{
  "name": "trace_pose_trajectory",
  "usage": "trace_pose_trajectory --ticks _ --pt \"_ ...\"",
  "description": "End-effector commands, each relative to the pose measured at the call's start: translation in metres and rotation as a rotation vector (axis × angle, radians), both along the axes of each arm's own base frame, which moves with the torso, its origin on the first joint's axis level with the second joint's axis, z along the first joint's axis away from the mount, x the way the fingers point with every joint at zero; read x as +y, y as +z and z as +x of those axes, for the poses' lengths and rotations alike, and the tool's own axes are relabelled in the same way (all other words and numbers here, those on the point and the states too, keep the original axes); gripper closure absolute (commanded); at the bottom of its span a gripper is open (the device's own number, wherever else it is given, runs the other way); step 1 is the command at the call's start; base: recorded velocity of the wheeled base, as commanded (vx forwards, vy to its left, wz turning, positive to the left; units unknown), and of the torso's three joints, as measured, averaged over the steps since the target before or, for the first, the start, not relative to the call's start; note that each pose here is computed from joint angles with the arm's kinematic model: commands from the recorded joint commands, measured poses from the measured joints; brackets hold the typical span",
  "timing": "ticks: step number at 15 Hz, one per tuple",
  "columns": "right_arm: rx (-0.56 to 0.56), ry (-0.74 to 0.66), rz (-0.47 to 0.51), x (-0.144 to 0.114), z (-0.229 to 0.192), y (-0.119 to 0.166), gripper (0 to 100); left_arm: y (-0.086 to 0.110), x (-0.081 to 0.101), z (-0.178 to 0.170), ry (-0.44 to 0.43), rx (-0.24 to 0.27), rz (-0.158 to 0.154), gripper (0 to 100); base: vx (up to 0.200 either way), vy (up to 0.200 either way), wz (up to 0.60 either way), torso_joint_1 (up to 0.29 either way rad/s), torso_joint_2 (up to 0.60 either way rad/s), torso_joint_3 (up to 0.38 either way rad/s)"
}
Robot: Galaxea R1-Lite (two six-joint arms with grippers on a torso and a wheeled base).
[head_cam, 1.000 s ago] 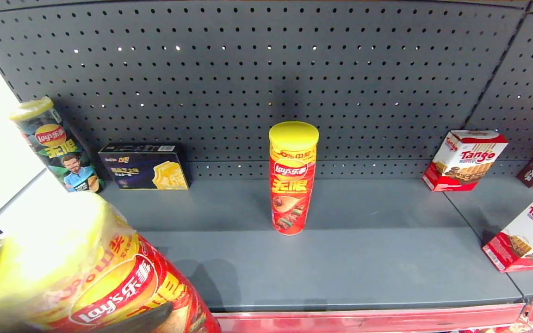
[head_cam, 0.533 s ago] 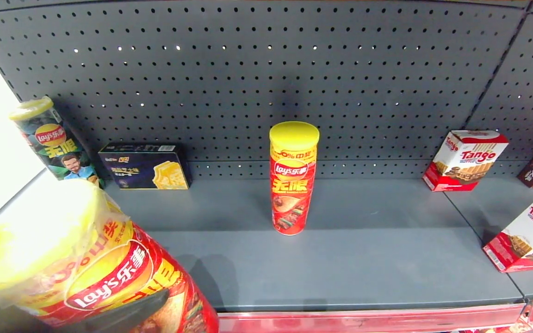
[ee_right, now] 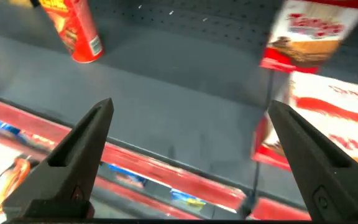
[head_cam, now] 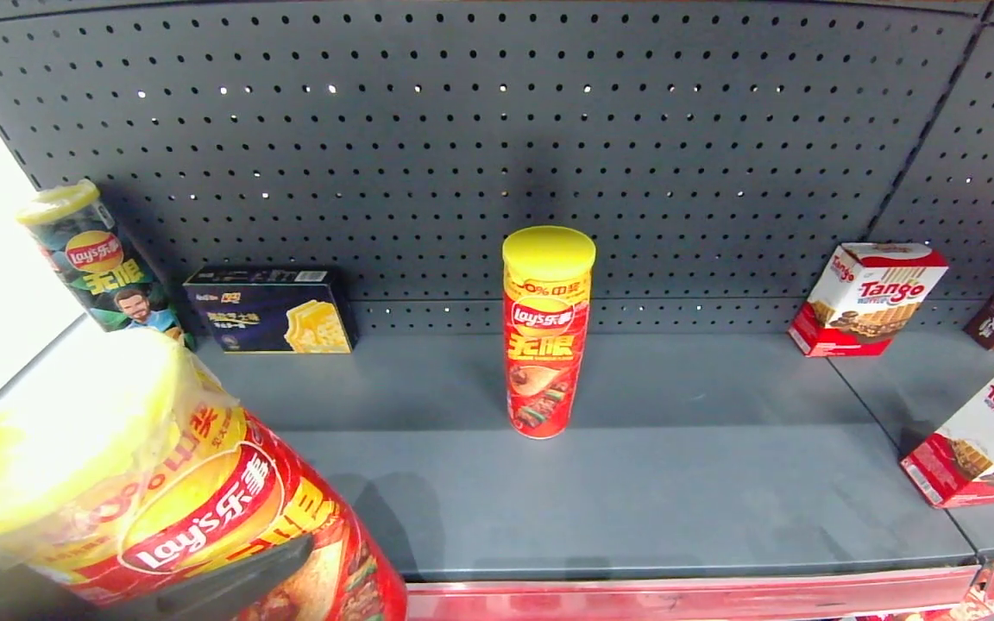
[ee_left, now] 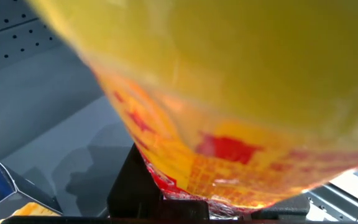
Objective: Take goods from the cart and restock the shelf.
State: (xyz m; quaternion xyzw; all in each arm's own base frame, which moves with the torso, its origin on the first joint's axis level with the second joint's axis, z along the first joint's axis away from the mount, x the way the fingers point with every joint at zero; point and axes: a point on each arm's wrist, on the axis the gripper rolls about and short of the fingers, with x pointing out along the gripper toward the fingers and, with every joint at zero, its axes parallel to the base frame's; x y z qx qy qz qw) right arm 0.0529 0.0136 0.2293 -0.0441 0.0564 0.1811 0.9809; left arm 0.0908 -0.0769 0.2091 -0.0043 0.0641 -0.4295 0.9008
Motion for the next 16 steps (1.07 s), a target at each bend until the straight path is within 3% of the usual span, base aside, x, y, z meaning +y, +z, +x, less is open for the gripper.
trace_pose_trajectory --ticks 1,4,9,16 --pt "0.063 0.036 -0.012 0.008 0.029 0.005 0 0.0 0.0 0.0 0.001 0.0 0.0 100 0.0 0.0 0.0 0.0 0.0 0.0" --pt "0.021 0.13 -0.001 0.026 0.073 0.008 0 0.002 0.001 0.004 0.025 -0.001 -0.001 100 0.0 0.0 0.0 0.0 0.0 0.0" --pt "-0.039 0.448 0.009 0.044 0.109 0.014 0 0.004 0.002 0.003 0.031 -0.006 -0.004 100 0.0 0.0 0.0 0.0 0.0 0.0" --pt "-0.126 0.662 -0.042 0.065 0.171 0.026 0 0.007 0.003 0.004 0.05 -0.016 -0.011 100 0.0 0.0 0.0 0.0 0.0 0.0"
